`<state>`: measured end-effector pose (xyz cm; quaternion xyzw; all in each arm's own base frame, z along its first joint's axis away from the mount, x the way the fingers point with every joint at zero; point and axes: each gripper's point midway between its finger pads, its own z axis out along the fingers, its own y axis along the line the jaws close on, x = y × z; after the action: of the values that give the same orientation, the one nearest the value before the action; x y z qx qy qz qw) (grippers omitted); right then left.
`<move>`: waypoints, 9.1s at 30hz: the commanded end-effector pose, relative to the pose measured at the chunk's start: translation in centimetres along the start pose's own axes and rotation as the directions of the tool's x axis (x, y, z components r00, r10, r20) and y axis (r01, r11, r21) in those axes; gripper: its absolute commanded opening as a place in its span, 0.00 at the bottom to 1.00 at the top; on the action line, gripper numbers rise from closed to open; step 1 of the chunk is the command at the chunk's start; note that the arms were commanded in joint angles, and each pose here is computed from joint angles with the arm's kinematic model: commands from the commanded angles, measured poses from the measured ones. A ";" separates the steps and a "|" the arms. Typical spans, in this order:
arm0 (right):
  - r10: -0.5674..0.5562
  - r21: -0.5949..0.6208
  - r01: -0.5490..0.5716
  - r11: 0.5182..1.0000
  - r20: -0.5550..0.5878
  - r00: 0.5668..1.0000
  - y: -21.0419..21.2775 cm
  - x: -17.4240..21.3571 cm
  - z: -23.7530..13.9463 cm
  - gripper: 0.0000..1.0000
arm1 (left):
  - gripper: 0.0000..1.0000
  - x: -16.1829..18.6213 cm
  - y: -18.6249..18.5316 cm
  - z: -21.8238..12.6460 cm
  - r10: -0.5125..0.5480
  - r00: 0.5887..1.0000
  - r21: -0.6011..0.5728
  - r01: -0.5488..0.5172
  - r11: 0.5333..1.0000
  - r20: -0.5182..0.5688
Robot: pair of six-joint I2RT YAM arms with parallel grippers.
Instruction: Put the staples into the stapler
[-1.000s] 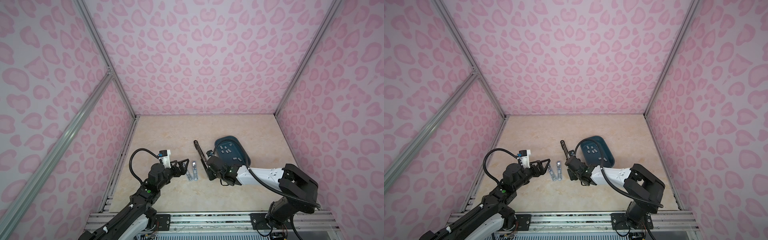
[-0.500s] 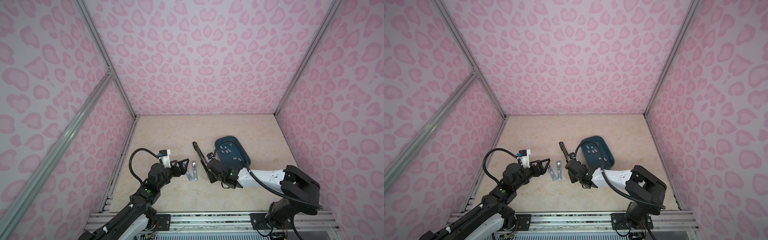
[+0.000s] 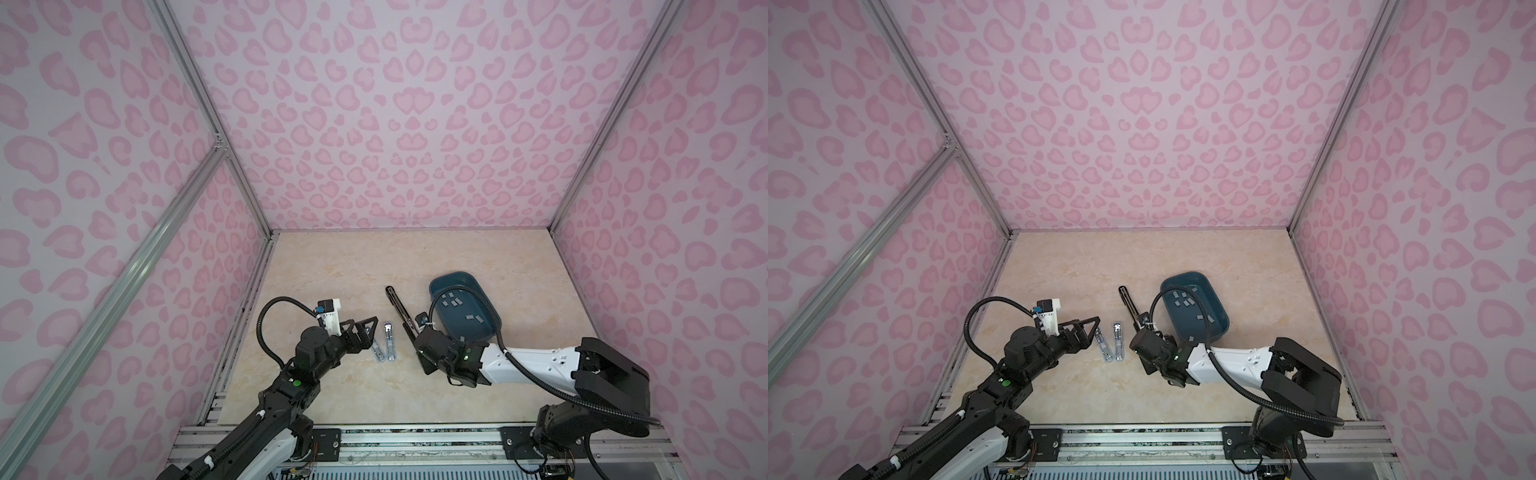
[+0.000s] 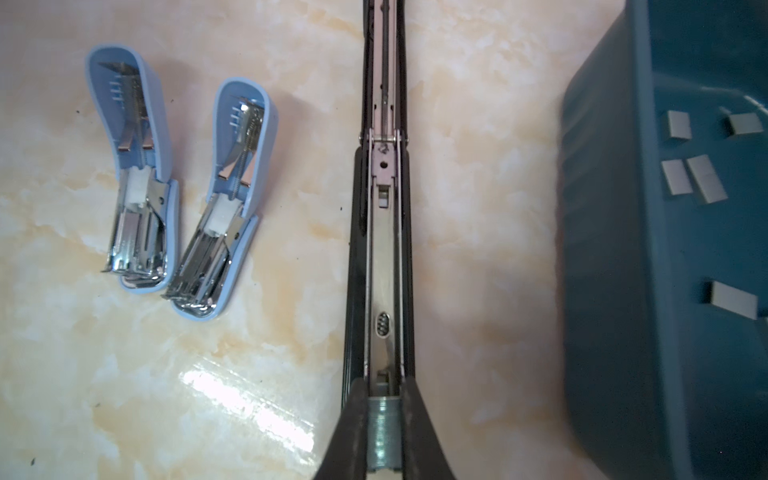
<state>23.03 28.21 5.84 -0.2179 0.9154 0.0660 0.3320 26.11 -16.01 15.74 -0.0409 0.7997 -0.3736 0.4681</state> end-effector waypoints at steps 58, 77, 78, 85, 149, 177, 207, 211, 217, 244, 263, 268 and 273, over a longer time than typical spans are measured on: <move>0.207 0.223 -0.167 0.960 -0.170 0.963 -19.1 -7.1 5.8 0.41 | 0.99 0.5 -2.2 3.7 0.267 0.957 -0.054 -0.274 0.960 -0.114; 0.246 0.268 -0.175 0.947 -0.257 0.935 -20.2 -4.5 8.2 0.35 | 1.00 0.0 -2.0 3.0 0.274 0.957 -0.077 -0.281 0.957 -0.092; 0.248 0.266 -0.178 0.947 -0.258 0.934 -20.2 -4.5 8.2 0.35 | 1.00 0.0 -1.9 3.0 0.275 0.957 -0.081 -0.282 0.956 -0.093; 0.254 0.246 -0.187 0.951 -0.277 0.927 -19.8 -4.1 8.9 0.36 | 0.99 -0.2 -1.7 2.8 0.278 0.957 -0.100 -0.285 0.953 -0.083; 0.267 0.235 -0.199 0.951 -0.307 0.914 -19.3 -3.0 10.6 0.25 | 0.99 0.4 -1.9 3.1 0.270 0.957 -0.075 -0.278 0.958 -0.104; 0.260 0.262 -0.184 0.947 -0.292 0.921 -19.4 -3.3 10.3 0.13 | 0.99 0.1 -1.7 2.8 0.262 0.961 -0.089 -0.270 0.959 -0.089; 0.135 0.085 -0.147 0.985 0.134 0.982 -3.5 -13.4 -2.5 0.13 | 0.97 -1.7 7.4 0.2 0.038 0.999 -0.511 -0.045 0.859 -0.024; 0.146 -0.017 -0.145 0.989 0.160 0.976 1.8 -12.6 -2.4 0.13 | 0.97 -2.2 7.9 -1.0 0.041 0.999 -0.548 -0.029 0.836 0.010; 0.154 -0.086 -0.143 0.986 0.128 0.980 5.9 -10.9 -0.3 0.13 | 0.97 -3.6 9.4 -4.0 0.021 0.989 -0.631 0.078 0.772 0.147; 0.145 -0.143 -0.144 0.979 -0.005 0.989 10.5 -4.8 4.8 0.12 | 0.97 -4.0 12.3 -7.3 -0.016 0.960 -0.769 0.233 0.595 0.278; 0.152 -0.100 -0.154 0.983 -0.030 0.988 8.9 -3.2 5.1 0.12 | 0.96 -4.0 12.1 -7.1 -0.016 0.963 -0.764 0.224 0.605 0.270; 0.149 -0.098 -0.150 0.984 -0.014 0.989 8.8 -3.7 4.7 0.12 | 0.96 -4.1 12.1 -7.1 -0.016 0.963 -0.762 0.223 0.607 0.269; 0.139 -0.114 -0.135 0.984 0.025 0.990 8.9 -5.1 3.8 0.12 | 0.96 -4.1 12.0 -7.1 -0.016 0.963 -0.759 0.222 0.612 0.269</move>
<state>24.33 39.02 5.12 -0.1670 0.9235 0.1487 0.3117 25.96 -1.71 12.35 -0.3350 0.8226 -0.0054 0.4594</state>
